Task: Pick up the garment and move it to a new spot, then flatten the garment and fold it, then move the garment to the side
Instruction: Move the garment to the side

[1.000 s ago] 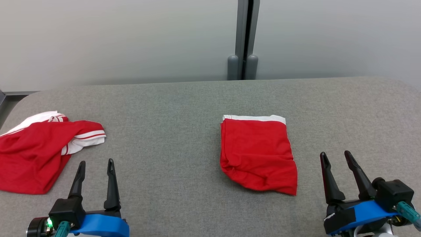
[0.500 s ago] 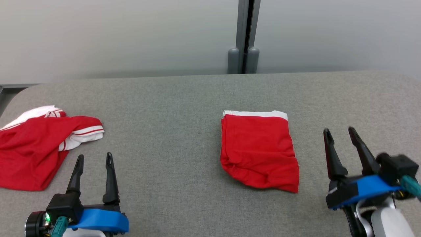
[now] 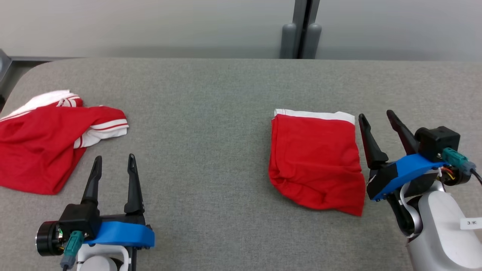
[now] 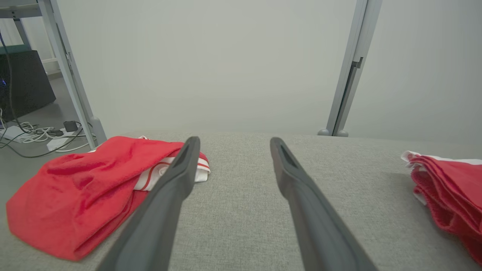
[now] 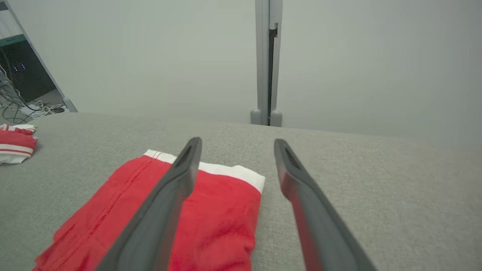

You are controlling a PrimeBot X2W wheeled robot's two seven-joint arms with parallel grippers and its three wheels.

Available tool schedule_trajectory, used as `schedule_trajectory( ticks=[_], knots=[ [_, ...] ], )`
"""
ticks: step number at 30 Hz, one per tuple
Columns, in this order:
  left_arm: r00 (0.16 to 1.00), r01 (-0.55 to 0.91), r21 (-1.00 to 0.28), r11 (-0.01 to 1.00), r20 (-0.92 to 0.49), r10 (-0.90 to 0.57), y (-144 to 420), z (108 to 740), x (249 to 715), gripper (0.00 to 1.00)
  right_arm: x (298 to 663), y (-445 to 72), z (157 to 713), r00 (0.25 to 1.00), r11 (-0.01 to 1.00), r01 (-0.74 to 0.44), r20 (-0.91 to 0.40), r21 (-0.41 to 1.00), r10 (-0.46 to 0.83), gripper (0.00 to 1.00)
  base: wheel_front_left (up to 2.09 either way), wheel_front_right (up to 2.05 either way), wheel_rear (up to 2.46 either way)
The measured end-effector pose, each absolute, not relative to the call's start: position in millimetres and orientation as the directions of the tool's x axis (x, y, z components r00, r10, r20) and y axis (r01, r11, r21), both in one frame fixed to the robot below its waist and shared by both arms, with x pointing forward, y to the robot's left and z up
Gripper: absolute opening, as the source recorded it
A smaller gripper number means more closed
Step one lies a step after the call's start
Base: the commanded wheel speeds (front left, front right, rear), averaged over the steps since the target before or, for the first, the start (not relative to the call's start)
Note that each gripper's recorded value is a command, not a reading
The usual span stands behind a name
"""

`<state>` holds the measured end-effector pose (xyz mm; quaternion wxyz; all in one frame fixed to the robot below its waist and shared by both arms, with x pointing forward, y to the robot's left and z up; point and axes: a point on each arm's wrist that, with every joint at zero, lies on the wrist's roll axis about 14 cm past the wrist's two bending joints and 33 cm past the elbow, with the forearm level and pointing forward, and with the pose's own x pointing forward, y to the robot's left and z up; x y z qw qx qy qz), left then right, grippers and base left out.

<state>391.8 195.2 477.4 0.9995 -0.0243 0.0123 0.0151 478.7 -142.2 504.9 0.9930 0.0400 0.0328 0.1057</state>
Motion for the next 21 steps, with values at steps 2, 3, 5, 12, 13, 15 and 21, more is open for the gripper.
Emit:
schedule_trajectory(
  ticks=[2,3,5,12,13,15,21],
  knots=[
    [0.999,-0.037,-0.047,0.998,-0.03,0.036,197,475,394,1.0,482,-140,487,0.97,0.974,-0.209,-0.108,0.088,0.218,1.0,0.0,0.0,0.0],
    [0.999,-0.041,-0.046,0.998,-0.033,0.039,199,473,395,1.0,483,-139,478,0.967,0.974,-0.208,-0.131,0.093,0.219,1.0,0.0,0.0,0.0],
    [0.998,-0.046,-0.044,0.998,-0.038,0.044,200,470,397,1.0,483,-137,459,0.957,0.973,-0.208,-0.185,0.099,0.224,1.0,0.0,0.0,0.0],
    [0.997,-0.066,-0.046,0.997,-0.052,0.064,206,463,401,1.0,470,-129,397,0.905,0.971,-0.207,-0.353,0.123,0.238,1.0,0.0,0.0,0.0],
    [0.996,-0.067,-0.047,0.997,-0.055,0.065,206,463,401,1.0,468,-128,390,0.898,0.971,-0.205,-0.37,0.125,0.238,1.0,0.0,0.0,0.0],
    [0.996,-0.07,-0.048,0.996,-0.059,0.067,206,460,401,1.0,461,-126,378,0.883,0.97,-0.201,-0.405,0.134,0.239,1.0,0.0,0.0,0.0],
    [0.995,-0.076,-0.051,0.996,-0.065,0.072,207,458,399,1.0,456,-120,365,0.868,0.968,-0.191,-0.433,0.163,0.244,1.0,0.0,0.0,0.0]
  ],
)
